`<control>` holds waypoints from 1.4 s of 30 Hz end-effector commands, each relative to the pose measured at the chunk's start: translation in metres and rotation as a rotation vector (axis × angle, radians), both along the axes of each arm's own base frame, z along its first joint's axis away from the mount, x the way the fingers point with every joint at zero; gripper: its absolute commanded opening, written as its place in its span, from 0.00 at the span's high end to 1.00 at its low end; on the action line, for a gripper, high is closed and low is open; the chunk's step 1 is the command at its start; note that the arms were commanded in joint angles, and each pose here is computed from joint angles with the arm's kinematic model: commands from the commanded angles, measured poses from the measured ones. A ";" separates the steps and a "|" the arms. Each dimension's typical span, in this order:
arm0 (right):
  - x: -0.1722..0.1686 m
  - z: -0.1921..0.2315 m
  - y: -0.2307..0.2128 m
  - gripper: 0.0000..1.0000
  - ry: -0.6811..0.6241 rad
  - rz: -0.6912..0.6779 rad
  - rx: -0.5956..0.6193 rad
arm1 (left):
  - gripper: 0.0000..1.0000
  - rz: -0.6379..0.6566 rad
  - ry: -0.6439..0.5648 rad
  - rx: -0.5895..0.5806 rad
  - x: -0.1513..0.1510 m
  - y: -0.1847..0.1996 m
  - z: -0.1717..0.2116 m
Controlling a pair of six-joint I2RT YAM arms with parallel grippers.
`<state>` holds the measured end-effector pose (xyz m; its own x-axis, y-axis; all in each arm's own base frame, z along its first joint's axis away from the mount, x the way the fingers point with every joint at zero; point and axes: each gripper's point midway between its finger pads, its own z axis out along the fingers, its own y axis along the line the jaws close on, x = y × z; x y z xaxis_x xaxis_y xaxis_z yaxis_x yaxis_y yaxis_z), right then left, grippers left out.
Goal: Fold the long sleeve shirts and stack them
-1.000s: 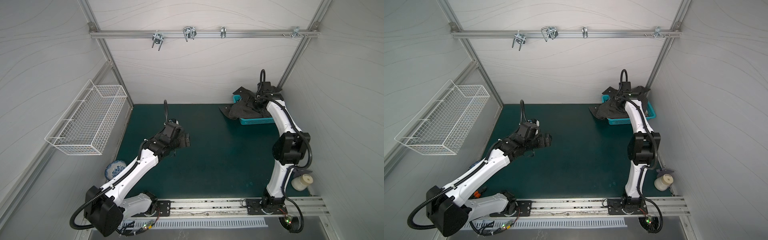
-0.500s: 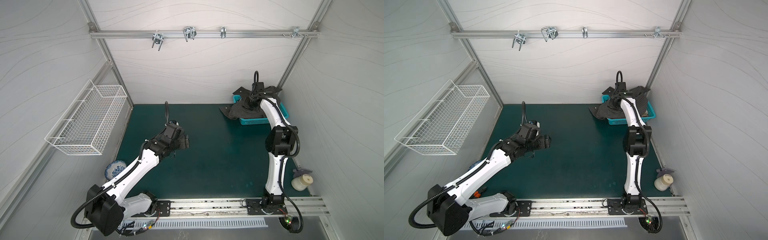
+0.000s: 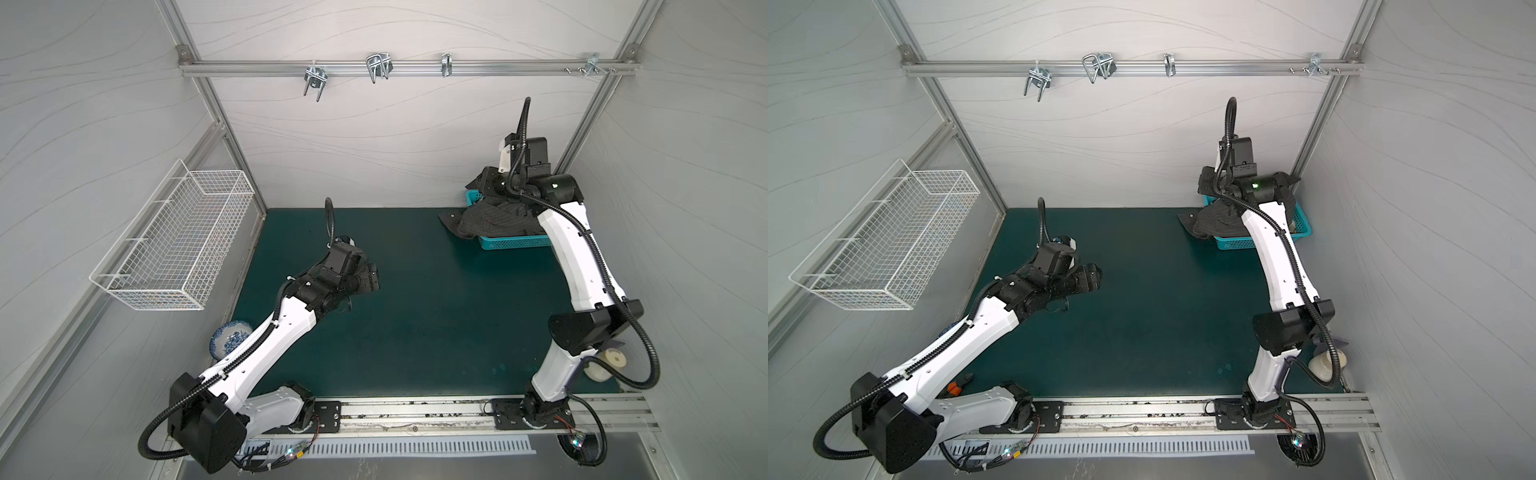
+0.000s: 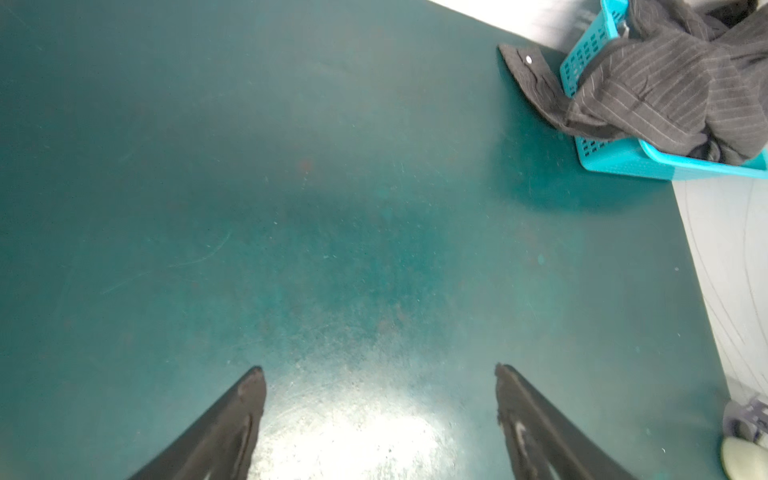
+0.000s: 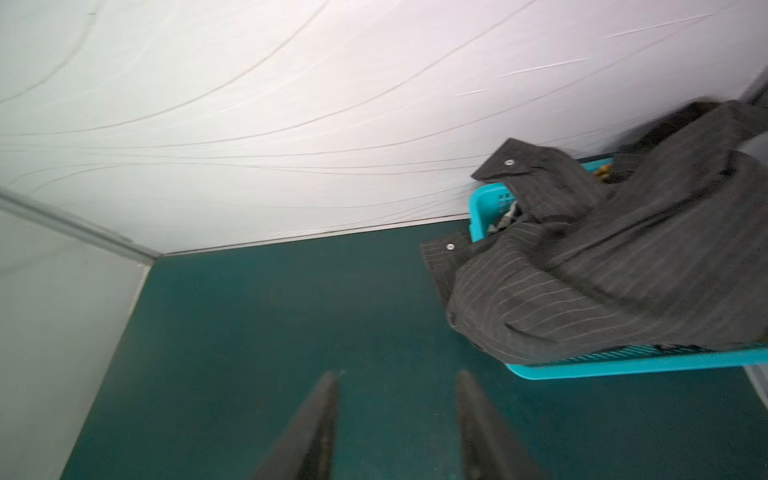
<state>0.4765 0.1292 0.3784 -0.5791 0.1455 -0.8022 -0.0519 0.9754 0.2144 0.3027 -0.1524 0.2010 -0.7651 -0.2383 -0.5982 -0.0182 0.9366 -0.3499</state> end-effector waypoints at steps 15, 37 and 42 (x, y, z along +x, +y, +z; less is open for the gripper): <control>0.086 -0.191 -0.040 0.52 0.335 -0.091 -0.278 | 0.09 0.028 0.064 0.077 0.021 -0.003 -0.030; -0.107 0.072 0.114 1.00 -0.143 0.503 -0.021 | 0.13 0.183 0.098 0.003 0.006 0.019 -0.004; -0.138 0.061 0.126 1.00 -0.116 0.518 -0.007 | 0.13 0.178 0.115 -0.081 -0.013 0.024 -0.009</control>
<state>0.3339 0.2541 0.4812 -0.3886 -0.1002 -0.9159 -0.5869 0.7932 0.1622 0.3001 -0.1322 0.1872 -0.7770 -0.3658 -0.5124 -0.1950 0.9137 -0.3565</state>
